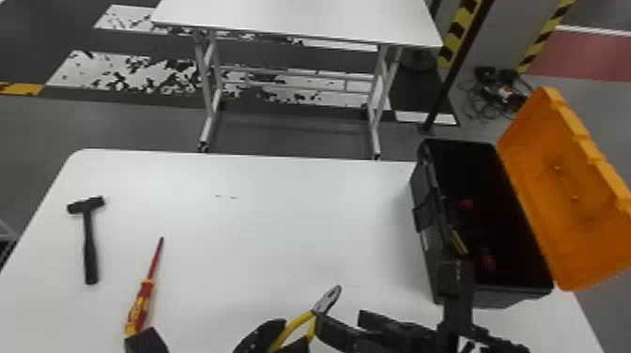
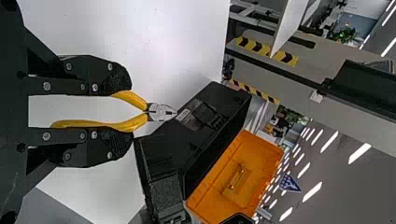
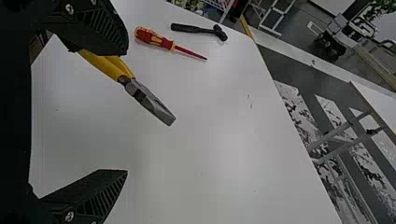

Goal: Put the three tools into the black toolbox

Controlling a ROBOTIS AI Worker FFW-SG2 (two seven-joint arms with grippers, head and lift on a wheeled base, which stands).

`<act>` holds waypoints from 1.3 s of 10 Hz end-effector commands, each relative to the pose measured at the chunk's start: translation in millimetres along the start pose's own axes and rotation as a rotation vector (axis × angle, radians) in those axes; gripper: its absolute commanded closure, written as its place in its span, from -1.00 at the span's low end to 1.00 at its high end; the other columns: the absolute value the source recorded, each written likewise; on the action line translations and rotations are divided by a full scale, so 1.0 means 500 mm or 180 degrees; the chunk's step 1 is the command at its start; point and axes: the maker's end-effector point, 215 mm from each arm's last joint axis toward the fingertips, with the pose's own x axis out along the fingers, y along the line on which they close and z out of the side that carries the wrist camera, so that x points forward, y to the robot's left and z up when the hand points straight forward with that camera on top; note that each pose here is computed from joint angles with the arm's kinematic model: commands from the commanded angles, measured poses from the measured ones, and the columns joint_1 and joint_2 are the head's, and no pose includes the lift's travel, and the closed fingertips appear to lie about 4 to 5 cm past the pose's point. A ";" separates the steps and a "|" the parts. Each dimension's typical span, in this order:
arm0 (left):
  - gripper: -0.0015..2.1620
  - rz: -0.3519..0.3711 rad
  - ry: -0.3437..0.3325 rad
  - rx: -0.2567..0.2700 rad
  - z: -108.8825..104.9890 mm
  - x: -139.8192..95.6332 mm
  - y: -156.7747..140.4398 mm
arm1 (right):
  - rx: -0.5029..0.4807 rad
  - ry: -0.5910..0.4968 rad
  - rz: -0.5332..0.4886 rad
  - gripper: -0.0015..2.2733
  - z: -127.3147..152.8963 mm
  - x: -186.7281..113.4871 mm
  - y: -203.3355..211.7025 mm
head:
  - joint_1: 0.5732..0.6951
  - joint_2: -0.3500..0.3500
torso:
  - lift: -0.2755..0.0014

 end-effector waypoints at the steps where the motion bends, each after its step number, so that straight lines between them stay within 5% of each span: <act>1: 0.98 -0.0077 0.0041 0.0057 -0.008 0.011 -0.029 | 0.0003 -0.0011 0.0026 -0.91 0.002 0.002 0.006 | 1.00 -0.34 | 0.62; 4: 0.98 -0.0122 0.0007 0.0139 -0.006 0.014 -0.059 | 0.0043 -0.0008 0.0077 -0.90 -0.006 0.001 0.015 | 1.00 -0.48 | 0.62; 5: 0.98 -0.0116 -0.0012 0.0182 -0.004 0.016 -0.064 | 0.0066 0.0018 0.0091 -0.75 -0.016 0.000 0.017 | 1.00 -0.49 | 0.62; 7: 0.98 -0.0092 -0.0017 0.0207 -0.008 0.015 -0.062 | 0.0114 -0.0160 0.0290 0.67 0.000 -0.014 0.039 | 1.00 -0.50 | 0.62; 8: 0.98 -0.0096 0.0001 0.0215 -0.014 0.014 -0.064 | 0.0196 -0.0216 0.0479 0.94 0.006 -0.033 0.056 | 1.00 -0.49 | 0.62; 13: 0.98 -0.0114 -0.0034 0.0270 -0.015 0.019 -0.083 | 0.0237 -0.0312 0.0575 0.97 0.010 -0.076 0.066 | 1.00 -0.64 | 0.62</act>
